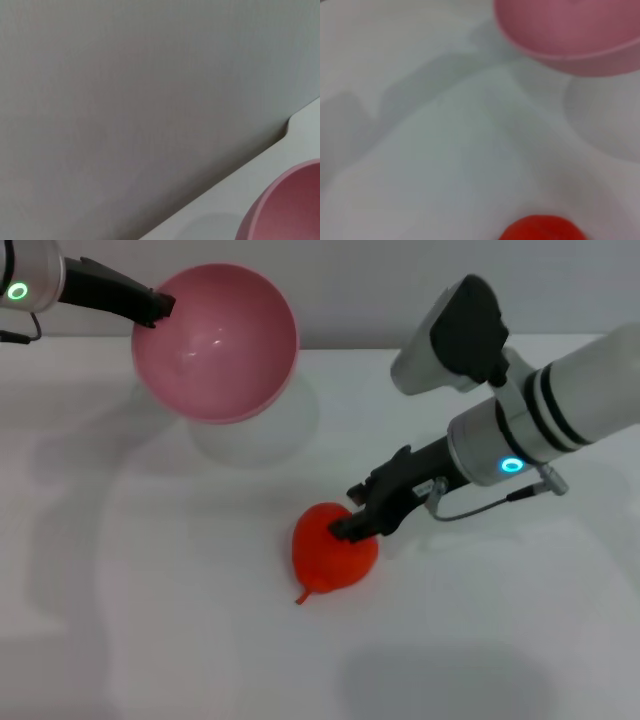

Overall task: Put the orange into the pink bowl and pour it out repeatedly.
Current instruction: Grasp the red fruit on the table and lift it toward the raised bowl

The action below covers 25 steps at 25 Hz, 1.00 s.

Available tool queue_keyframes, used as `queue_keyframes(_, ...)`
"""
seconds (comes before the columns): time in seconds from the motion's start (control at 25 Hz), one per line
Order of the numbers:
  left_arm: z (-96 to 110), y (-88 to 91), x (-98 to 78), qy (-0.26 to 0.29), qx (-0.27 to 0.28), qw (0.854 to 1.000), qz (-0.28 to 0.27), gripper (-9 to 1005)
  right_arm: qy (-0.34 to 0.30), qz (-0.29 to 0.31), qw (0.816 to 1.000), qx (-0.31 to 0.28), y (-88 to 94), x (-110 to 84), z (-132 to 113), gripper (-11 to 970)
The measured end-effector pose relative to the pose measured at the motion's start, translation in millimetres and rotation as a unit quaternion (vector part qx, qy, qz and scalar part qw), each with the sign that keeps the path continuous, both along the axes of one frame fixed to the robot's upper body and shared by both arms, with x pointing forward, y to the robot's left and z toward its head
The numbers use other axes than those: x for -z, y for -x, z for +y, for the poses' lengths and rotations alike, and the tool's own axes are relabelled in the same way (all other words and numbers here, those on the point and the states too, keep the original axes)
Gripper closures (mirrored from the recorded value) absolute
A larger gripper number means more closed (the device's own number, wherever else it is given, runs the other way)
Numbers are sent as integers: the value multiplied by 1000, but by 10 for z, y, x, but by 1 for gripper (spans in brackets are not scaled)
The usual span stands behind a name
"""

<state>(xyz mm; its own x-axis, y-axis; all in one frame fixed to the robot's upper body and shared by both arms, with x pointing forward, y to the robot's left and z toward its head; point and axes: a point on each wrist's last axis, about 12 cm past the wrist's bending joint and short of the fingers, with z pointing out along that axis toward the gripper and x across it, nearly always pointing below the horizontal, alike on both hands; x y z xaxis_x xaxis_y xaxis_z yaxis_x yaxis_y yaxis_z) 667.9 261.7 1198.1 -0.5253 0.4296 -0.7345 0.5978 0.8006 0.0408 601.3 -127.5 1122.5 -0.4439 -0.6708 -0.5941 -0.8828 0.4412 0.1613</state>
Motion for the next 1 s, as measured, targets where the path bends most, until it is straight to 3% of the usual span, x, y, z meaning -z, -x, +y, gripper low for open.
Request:
queue_keyframes(0.4,-116,3,11,3,11,1000,2,956,17,26,999,13,49,238,-67,502)
queue_keyframes(0.92,-180,25,42,8,18,1000,8,956,12,20,1000,14,60,266,-76,573)
queue_keyframes(1.0,-180,25,42,8,18,1000,8,956,8,19,1000,16,56,256,-76,720)
